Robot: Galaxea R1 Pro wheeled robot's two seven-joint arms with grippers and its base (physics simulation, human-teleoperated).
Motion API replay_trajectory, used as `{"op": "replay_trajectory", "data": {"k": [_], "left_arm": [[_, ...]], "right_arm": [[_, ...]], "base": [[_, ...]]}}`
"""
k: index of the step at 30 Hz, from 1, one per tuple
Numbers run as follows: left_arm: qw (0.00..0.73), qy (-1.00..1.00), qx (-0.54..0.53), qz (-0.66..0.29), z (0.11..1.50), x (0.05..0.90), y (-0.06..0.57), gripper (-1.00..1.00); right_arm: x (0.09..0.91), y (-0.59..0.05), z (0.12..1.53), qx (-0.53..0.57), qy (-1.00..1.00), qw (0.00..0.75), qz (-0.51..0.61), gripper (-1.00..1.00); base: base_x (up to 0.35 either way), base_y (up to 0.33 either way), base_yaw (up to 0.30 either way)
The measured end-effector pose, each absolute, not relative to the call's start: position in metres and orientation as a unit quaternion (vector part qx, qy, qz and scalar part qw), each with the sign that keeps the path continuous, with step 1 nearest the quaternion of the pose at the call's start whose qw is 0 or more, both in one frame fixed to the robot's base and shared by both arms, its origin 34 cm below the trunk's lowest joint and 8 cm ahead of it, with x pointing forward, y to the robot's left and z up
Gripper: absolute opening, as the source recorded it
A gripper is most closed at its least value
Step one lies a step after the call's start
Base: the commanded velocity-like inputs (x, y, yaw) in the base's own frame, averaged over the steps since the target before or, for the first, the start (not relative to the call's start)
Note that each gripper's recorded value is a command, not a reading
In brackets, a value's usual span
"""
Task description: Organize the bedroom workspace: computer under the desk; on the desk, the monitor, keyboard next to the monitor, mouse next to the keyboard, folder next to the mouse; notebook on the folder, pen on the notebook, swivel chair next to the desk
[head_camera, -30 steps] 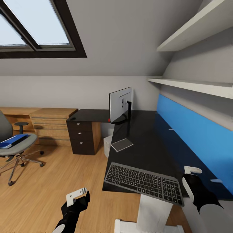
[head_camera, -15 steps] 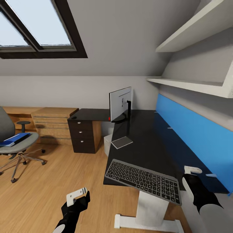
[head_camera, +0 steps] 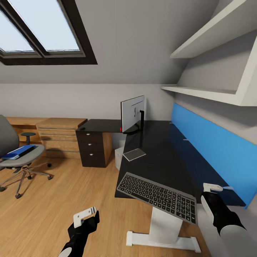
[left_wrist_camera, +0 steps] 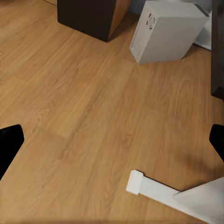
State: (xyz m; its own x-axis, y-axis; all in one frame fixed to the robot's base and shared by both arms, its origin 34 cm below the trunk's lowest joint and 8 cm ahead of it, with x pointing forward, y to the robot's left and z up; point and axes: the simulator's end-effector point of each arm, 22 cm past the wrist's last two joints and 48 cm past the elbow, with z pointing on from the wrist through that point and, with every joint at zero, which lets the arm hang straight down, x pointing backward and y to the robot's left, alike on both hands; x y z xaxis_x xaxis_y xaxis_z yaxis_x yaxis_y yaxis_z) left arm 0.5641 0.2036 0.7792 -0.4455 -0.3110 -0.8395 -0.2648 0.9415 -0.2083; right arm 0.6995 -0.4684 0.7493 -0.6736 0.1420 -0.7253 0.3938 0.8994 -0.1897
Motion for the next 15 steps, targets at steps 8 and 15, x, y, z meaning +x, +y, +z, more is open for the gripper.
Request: {"op": "replay_trajectory", "data": {"k": [8,15], "left_arm": [[0.499,0.85,-0.169,-0.023,0.779,0.564,0.203,1.0],[0.5,0.849,-0.169,-0.026,0.782,0.564,0.201,1.0]], "right_arm": [[0.701,-0.466,0.75,0.149,0.898,0.379,-0.165,1.0],[0.721,-0.466,0.785,0.151,0.876,0.429,-0.163,1.0]], "base": [[-0.065,0.0,0.0],[-0.001,0.0,0.0]]}}
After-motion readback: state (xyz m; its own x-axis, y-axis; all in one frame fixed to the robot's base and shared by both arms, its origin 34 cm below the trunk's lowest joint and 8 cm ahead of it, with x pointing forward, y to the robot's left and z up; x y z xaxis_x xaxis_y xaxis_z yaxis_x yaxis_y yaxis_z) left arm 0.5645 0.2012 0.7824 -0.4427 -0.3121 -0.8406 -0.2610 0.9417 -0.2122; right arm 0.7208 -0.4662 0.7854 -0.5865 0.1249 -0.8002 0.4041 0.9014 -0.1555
